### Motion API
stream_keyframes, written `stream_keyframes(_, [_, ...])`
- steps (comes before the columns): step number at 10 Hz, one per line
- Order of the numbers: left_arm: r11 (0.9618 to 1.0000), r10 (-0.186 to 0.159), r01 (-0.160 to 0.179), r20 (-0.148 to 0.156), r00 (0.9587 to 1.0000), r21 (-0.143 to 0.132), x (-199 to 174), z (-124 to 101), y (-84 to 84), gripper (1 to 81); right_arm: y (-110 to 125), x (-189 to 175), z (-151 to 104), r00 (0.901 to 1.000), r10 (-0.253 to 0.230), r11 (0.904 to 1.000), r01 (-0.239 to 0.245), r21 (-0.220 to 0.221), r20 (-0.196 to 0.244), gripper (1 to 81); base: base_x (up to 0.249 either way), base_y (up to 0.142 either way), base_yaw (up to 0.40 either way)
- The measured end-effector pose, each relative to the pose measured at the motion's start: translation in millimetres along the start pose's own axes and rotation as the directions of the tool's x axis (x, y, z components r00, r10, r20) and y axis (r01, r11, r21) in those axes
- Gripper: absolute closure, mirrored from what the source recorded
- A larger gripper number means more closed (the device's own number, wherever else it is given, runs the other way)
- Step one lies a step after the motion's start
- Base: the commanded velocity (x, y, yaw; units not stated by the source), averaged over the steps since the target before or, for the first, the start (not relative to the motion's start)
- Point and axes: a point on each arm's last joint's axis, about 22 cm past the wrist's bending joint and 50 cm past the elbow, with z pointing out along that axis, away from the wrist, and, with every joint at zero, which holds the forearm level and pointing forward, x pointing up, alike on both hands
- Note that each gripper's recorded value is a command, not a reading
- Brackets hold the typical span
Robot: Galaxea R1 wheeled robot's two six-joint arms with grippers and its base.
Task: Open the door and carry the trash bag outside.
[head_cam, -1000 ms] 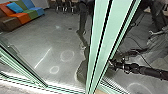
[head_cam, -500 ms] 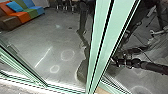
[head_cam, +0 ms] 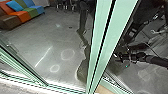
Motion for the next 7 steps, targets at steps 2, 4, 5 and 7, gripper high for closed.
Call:
stream_keyframes(2, [1.0000, -0.001, 0.001, 0.001, 1.0000, 0.000, 0, 0, 0.1, 81.1, -3, 22, -12, 0.9996, -0.010, 0.9997, 0.009, -0.021, -0.028, 1.0, 0.000, 0.000, 0.000])
stream_keyframes(4, [1.0000, -0.001, 0.001, 0.001, 1.0000, -0.001, 0, 0, 0.1, 81.1, 0, 45, -25, 0.9974, -0.022, 0.9987, 0.018, -0.048, -0.068, 1.0, 0.000, 0.000, 0.000])
stream_keyframes(5, [1.0000, -0.001, 0.001, 0.002, 1.0000, -0.003, 0, 0, 1.1, 81.1, 0, 55, -31, 0.9961, -0.029, 0.9980, 0.025, -0.058, -0.083, 1.0, 0.000, 0.000, 0.000])
stream_keyframes(7, [1.0000, -0.002, 0.002, 0.002, 1.0000, -0.004, 0, 0, 1.8, 81.1, -3, 73, -49, 0.9932, -0.052, 0.9957, 0.043, -0.082, -0.105, 1.0, 0.000, 0.000, 0.000])
